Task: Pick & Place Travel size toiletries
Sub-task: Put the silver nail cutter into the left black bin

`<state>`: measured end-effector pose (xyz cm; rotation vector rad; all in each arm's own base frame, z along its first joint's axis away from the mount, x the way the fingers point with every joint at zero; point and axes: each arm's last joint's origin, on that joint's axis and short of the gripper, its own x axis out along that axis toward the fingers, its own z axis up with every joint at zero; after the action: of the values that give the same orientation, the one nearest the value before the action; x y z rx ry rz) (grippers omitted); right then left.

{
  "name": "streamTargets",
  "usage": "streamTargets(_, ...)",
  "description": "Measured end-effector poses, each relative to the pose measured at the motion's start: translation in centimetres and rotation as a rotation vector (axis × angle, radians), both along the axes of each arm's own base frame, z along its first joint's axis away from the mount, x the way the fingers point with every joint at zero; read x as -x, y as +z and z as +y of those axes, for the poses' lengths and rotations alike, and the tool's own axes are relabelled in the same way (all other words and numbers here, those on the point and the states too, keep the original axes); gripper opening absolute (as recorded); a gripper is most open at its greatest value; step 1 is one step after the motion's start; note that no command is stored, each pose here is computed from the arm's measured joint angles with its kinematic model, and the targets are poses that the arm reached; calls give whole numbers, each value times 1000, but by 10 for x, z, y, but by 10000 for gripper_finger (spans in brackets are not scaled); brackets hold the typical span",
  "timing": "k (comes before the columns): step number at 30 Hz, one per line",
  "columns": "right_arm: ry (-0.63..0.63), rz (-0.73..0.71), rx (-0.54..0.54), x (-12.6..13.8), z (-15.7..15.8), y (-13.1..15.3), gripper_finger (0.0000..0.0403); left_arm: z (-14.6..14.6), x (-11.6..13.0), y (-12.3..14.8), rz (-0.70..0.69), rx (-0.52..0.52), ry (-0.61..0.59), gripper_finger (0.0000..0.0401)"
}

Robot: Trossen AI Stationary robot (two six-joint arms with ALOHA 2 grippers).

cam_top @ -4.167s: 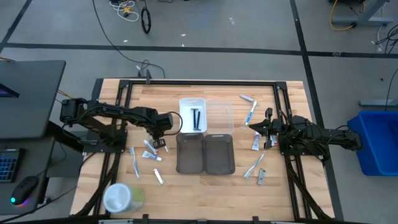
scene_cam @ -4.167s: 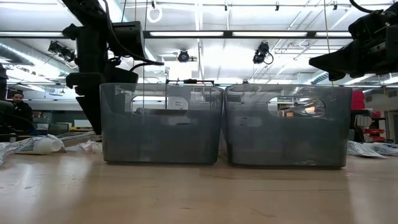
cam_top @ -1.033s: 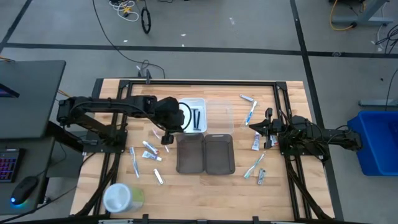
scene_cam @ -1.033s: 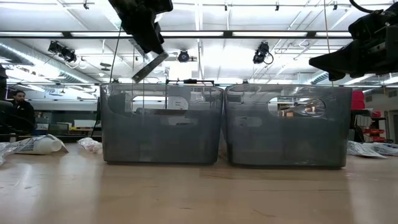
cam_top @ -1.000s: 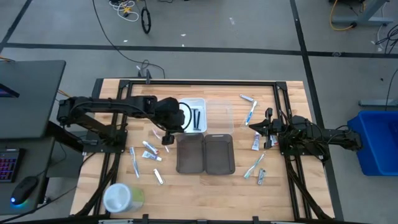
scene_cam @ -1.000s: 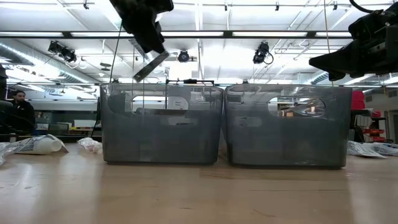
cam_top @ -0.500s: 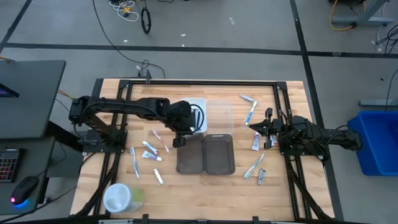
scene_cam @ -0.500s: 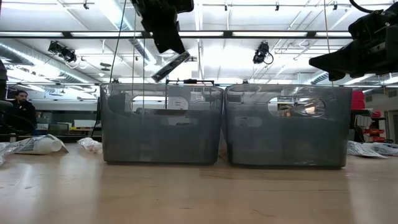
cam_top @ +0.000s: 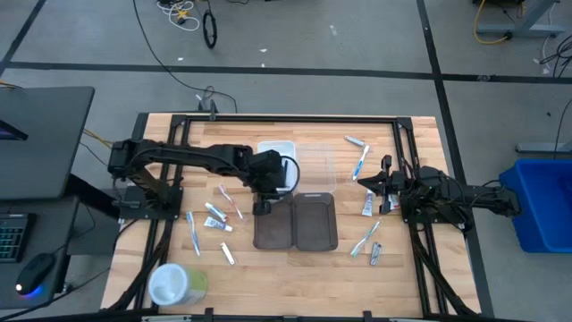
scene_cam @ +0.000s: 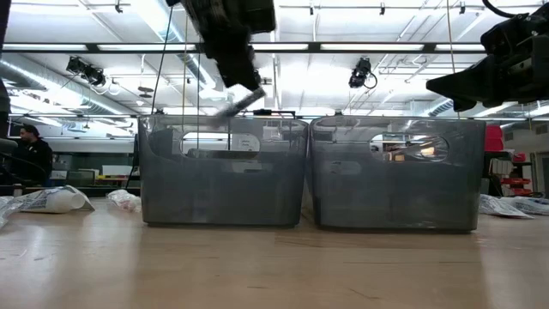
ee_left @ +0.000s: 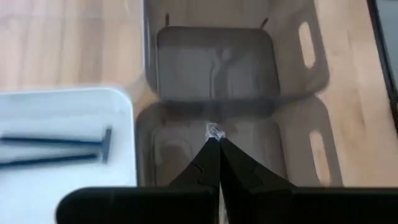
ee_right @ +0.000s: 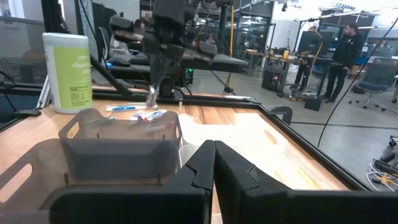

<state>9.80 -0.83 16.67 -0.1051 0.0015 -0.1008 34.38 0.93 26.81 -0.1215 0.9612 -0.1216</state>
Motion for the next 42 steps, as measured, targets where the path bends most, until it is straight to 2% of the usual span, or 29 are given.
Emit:
streamTargets(2,-2,2,0,0,0,0,14,0,2,-8,55,4,-4,3)
streamTargets(9,2,6,0,-1,0,0,14,0,-5,-24,79,22,-18,4)
streamTargets(29,25,31,-3,-2,1,-3,13,-2,-5,-23,76,39,-29,4)
streamTargets(42,25,31,-3,-2,1,-3,13,-5,-3,-32,73,67,-20,4)
